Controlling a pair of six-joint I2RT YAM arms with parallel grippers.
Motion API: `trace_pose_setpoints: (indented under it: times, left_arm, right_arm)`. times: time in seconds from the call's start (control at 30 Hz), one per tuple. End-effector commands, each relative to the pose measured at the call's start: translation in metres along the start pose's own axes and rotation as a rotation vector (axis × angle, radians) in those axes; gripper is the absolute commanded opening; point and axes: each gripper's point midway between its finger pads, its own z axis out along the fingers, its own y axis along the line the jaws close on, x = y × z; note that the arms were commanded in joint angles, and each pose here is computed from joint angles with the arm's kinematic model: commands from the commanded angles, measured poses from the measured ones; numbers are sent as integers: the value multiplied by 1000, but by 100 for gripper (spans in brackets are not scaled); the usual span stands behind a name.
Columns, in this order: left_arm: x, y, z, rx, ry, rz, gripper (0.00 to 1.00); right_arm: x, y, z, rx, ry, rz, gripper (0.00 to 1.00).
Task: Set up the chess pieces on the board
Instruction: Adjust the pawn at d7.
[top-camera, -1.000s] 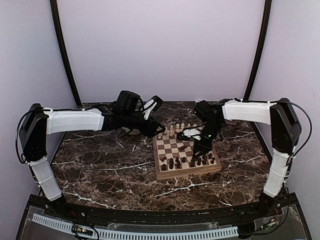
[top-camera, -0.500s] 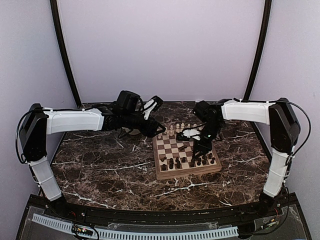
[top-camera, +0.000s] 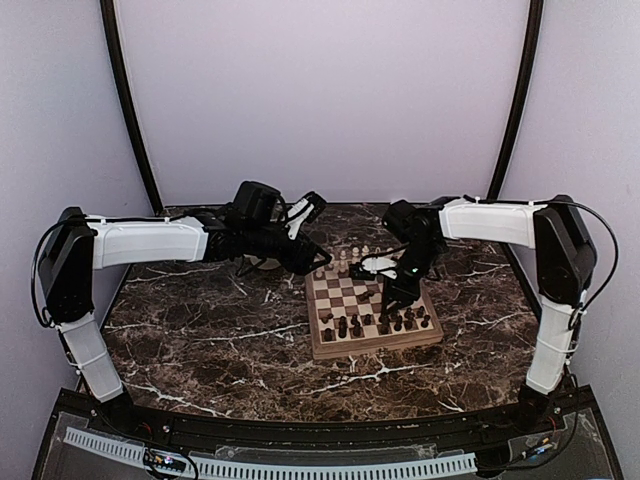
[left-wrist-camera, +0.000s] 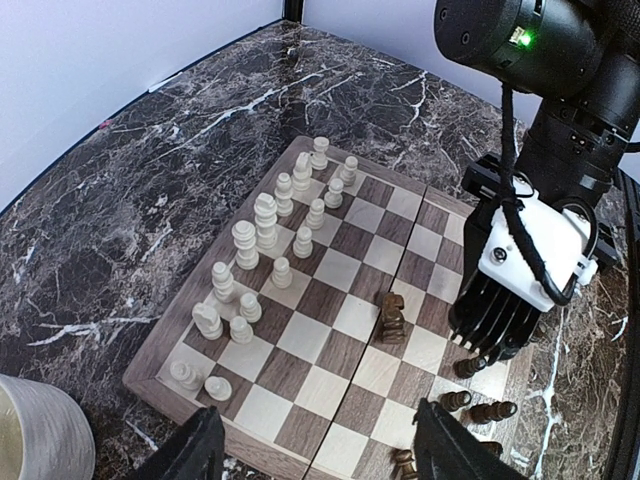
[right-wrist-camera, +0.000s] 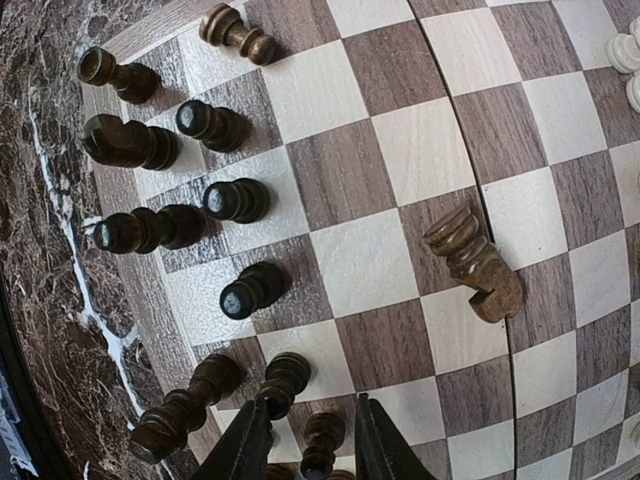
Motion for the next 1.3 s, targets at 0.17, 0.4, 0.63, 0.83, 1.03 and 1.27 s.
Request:
trace_pose_setpoints:
  times: [0.17,0.4,0.63,0.83,1.03,1.27]
  left_arm:
    - [-3,-5,-8,15,-11,18,67]
    - [-2,-5,-7,17,-9,17,67]
    - [-5,-9,-3,38,4,24,64]
    - [-5,-18,11,72,82,13,53]
    - [1,-33,35,81,180,13,47]
    - [12,-45,74,53,281,37,45]
  right_arm:
    - [-7,-6,5,13,-2,-14,31]
    - [-11,-5,2,10,-16,-12,30]
    - [-30,-2,-35,14,-121,-9,33]
    - [-33,-9,-74,7,-249,47,34]
    - [-11,-32,-110,83,-394,165,34]
    - [20,-66,-141,243,-481,307,35]
